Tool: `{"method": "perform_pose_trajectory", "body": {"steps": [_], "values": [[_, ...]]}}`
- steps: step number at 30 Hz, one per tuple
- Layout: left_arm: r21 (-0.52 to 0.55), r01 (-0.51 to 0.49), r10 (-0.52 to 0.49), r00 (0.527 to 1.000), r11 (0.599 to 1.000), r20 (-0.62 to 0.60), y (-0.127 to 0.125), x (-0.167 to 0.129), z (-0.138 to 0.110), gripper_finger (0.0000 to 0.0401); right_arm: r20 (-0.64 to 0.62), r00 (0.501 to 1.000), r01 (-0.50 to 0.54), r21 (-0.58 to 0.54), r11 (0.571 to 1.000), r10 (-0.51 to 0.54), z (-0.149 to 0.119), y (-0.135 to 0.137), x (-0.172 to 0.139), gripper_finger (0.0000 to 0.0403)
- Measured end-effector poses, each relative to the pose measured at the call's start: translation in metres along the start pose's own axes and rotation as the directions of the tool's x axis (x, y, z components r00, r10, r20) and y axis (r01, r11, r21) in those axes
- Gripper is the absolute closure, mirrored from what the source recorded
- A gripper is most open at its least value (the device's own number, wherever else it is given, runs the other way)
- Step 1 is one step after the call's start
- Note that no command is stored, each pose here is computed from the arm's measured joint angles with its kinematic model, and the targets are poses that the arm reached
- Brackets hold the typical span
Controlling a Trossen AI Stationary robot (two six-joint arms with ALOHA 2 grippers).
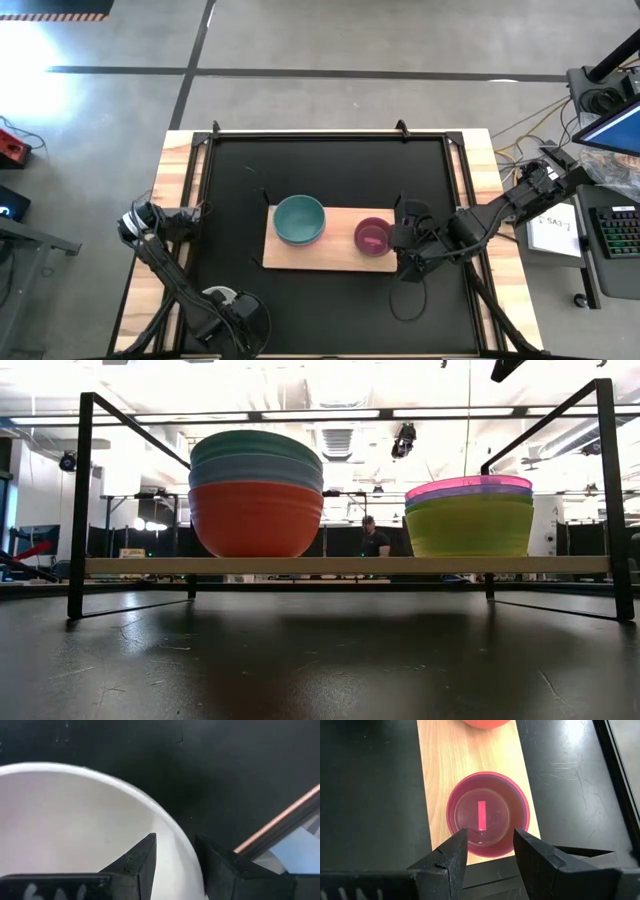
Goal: Place and stack bowls onto a shelf
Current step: Stack the white bowl on top of the green bowl on the shelf
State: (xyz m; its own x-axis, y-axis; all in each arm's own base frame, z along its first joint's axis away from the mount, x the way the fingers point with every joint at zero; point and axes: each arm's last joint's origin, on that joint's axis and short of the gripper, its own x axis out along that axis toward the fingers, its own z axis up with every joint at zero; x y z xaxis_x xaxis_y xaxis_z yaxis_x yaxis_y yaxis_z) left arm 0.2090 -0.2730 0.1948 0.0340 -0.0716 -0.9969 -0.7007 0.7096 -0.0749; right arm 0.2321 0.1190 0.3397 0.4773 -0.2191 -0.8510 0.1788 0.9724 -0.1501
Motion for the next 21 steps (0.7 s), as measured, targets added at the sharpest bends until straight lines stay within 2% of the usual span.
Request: {"method": "perform_pose_trajectory", "body": {"steps": [4, 9, 11, 15, 17, 21], "values": [[0.032, -0.013, 0.013, 1.0, 0.999, 0.005, -0.001, 0.006, 0.0, 0.0302, 0.0, 1.0, 0.0, 0.0, 1.0, 0.0, 0.0, 0.0, 0.0, 0.0255], [0.066, -0.014, 0.014, 1.0, 0.998, 0.004, -0.001, 0.006, 0.0, 0.038, 0.0, 1.0, 0.0, 0.0, 1.0, 0.0, 0.0, 0.0, 0.0, 0.0255], [0.079, -0.004, 0.004, 1.0, 0.997, 0.003, -0.001, 0.003, 0.0, 0.0393, 0.0, 1.0, 0.0, 0.0, 1.0, 0.0, 0.0, 0.0, 0.0, 0.0255], [0.118, 0.155, -0.152, 0.988, 0.981, -0.031, -0.012, -0.007, -0.002, 0.0396, -0.001, 1.0, 0.0, 0.0, 1.0, 0.0, 0.0, 0.0, 0.0, 0.0255], [0.149, 0.295, -0.29, 0.955, 0.944, -0.058, -0.022, -0.017, -0.004, 0.0398, -0.001, 1.0, 0.0, 0.0, 1.0, 0.0, 0.0, 0.0, 0.0, 0.0255], [0.245, 0.542, -0.537, 0.838, 0.804, -0.091, -0.038, -0.042, -0.006, 0.0401, 0.001, 1.0, -0.001, 0.0, 1.0, 0.001, 0.0, 0.0, 0.0, 0.0255]]}}
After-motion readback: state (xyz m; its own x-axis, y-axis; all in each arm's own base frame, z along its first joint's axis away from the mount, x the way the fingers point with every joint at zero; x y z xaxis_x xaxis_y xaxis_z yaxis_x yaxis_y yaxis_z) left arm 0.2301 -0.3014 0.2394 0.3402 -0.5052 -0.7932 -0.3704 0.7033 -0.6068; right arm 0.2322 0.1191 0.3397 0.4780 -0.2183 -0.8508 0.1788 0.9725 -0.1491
